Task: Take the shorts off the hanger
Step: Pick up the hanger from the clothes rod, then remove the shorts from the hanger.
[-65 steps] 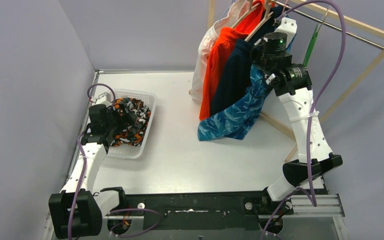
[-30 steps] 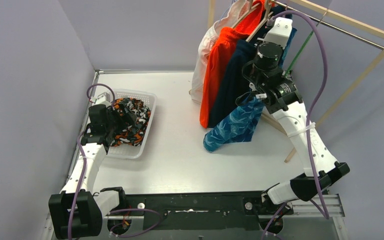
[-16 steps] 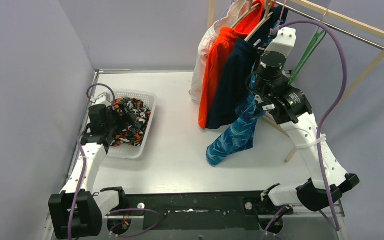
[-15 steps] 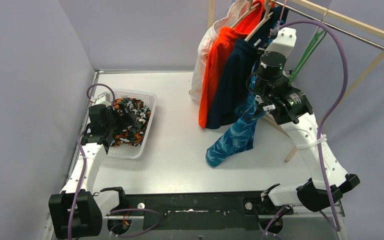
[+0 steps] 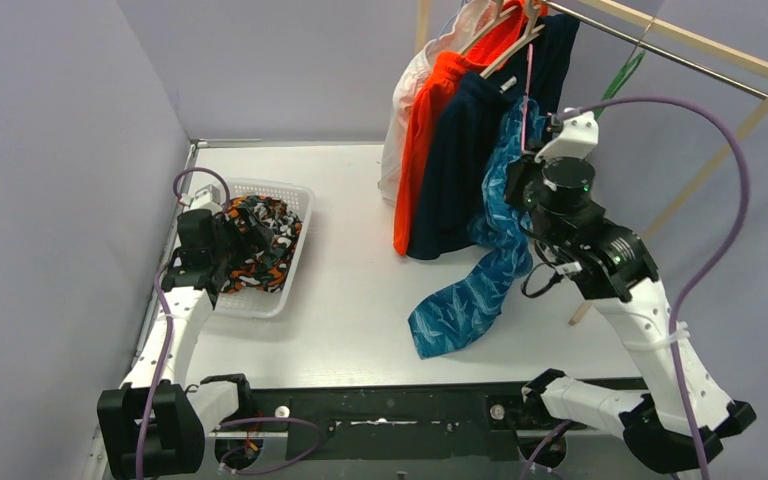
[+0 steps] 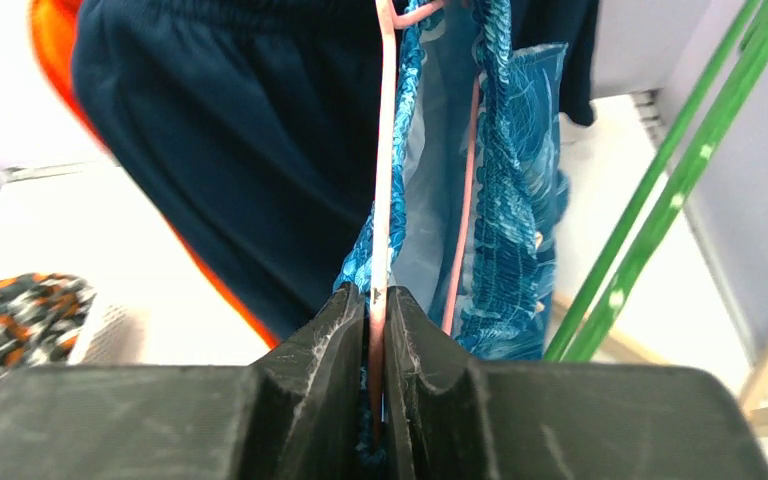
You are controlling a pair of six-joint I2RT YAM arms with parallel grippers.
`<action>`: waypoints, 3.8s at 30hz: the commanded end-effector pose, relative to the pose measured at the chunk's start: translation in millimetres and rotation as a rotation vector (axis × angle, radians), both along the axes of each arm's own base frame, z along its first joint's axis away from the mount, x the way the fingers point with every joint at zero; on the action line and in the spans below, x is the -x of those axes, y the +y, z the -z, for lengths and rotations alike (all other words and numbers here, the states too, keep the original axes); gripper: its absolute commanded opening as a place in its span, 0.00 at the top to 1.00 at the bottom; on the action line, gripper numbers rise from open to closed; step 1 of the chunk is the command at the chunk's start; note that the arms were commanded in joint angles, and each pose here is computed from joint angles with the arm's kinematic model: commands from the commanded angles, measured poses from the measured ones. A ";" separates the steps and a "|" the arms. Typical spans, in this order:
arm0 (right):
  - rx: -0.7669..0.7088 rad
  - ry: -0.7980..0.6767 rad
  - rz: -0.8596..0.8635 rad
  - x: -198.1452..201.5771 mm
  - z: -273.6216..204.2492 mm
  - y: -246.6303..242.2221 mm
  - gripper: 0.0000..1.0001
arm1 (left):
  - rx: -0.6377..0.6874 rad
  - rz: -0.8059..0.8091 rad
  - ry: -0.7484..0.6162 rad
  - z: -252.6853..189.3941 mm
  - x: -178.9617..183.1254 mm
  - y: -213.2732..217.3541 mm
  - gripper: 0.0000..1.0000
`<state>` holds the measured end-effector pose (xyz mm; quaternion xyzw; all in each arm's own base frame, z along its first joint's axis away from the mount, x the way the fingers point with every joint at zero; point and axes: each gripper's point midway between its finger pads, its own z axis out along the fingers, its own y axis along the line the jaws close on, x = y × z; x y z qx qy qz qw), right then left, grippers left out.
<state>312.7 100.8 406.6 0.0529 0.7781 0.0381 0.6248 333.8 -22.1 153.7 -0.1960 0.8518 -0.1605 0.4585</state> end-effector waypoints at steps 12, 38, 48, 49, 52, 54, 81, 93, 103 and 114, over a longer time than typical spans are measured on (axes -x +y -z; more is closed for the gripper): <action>-0.291 0.272 -0.515 104.4 110.1 69.0 1.00 | -0.001 0.017 -0.082 -20.0 -9.3 -0.9 0.16; -0.379 -0.036 -1.256 176.2 13.0 145.8 1.00 | 0.141 0.267 -0.251 -103.8 10.4 -87.2 0.16; -0.198 -0.188 -1.113 145.8 -17.7 130.5 1.00 | 0.064 0.053 -0.312 -155.4 22.6 -47.2 0.16; -0.174 -0.182 -1.091 137.9 -12.6 130.7 1.00 | 0.061 0.037 -0.317 -161.3 23.4 -44.3 0.16; -0.061 -0.120 -1.049 111.3 23.0 134.4 1.00 | 0.051 0.023 -0.333 -170.7 23.3 -41.1 0.16; 0.030 -0.019 -1.030 93.9 63.3 135.8 1.00 | 0.047 0.024 -0.329 -169.0 22.9 -41.0 0.16; -0.250 0.082 -1.215 160.4 218.0 156.6 1.00 | 0.505 0.377 0.056 -42.4 67.1 -182.1 0.25; -0.199 0.097 -1.283 177.5 232.6 167.6 1.00 | 0.448 0.454 0.206 1.8 83.7 -213.9 0.48; -0.207 0.231 -1.112 154.4 252.9 165.3 0.74 | 0.360 0.487 0.234 19.2 90.6 -211.7 1.00; -0.165 0.259 -1.020 126.6 257.8 188.0 0.59 | 0.323 0.535 0.257 26.2 90.8 -225.0 1.00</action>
